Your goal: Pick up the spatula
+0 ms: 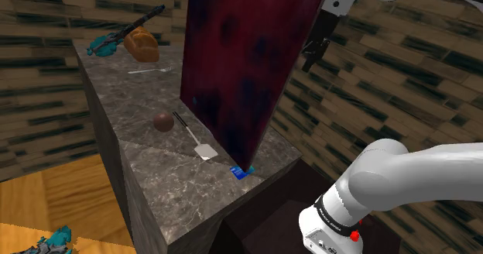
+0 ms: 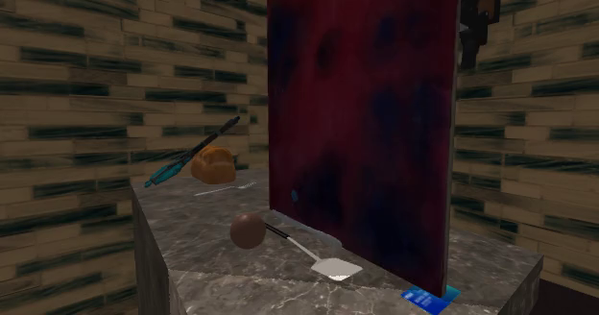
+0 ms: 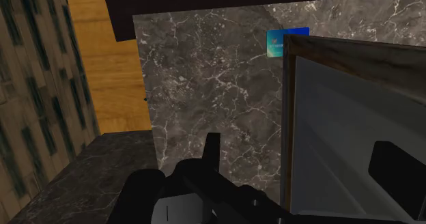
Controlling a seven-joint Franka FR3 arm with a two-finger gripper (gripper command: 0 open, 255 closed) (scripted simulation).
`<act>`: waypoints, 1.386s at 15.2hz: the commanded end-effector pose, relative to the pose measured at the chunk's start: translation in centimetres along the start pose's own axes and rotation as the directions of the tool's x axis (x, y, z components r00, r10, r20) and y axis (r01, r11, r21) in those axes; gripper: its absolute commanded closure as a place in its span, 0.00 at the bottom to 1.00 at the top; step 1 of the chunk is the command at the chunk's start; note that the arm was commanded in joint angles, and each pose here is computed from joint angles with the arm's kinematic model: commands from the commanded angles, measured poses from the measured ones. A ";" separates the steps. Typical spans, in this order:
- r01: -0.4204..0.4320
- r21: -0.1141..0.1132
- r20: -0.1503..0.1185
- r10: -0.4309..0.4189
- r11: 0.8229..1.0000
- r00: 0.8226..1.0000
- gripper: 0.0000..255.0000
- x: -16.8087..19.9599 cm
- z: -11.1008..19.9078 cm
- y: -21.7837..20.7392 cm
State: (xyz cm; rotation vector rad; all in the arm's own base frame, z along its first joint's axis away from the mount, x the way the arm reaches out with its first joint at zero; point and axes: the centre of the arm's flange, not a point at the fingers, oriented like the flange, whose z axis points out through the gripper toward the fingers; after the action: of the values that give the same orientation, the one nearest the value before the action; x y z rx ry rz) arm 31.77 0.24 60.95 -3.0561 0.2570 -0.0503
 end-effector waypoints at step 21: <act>0.057 -0.047 -0.022 -0.058 0.997 0.998 0.00 11.2 20.7 -12.4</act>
State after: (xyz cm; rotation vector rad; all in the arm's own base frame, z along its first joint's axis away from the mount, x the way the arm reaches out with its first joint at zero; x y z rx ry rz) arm 44.83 11.87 42.51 -3.1087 0.1785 -0.0807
